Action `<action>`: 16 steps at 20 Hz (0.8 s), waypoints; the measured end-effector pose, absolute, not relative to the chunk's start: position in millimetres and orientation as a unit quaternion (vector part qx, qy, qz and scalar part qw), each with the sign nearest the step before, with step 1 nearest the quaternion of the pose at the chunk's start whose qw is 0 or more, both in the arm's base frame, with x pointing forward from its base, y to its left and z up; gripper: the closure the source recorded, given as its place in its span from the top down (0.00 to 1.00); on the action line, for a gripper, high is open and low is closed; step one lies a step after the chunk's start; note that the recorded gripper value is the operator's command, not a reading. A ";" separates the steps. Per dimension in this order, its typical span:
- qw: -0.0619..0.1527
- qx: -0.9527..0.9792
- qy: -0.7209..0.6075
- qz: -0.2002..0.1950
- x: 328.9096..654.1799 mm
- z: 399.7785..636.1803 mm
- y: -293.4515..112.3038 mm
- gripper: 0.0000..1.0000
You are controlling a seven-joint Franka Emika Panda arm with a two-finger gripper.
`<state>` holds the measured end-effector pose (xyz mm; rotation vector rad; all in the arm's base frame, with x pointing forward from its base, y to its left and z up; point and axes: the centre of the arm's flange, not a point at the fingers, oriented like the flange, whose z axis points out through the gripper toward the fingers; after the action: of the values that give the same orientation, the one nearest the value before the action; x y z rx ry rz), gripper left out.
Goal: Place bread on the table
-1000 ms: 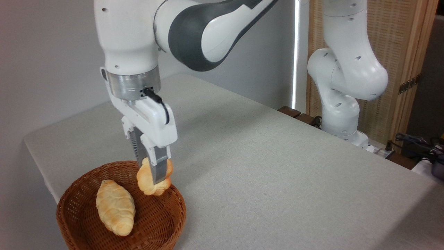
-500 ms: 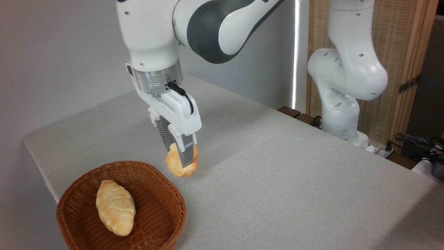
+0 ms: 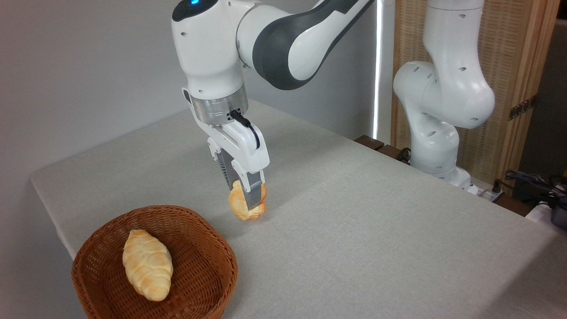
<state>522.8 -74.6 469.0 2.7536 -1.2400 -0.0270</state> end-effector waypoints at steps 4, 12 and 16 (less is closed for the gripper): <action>0.061 0.910 -0.410 -0.008 522.9 468.9 -74.7 1.00; 0.059 0.910 -0.410 -0.004 523.7 469.7 -74.7 1.00; 0.055 0.911 -0.408 0.008 527.2 477.9 -72.8 1.00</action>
<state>527.2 -72.8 477.9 2.7662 -1.2384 0.0243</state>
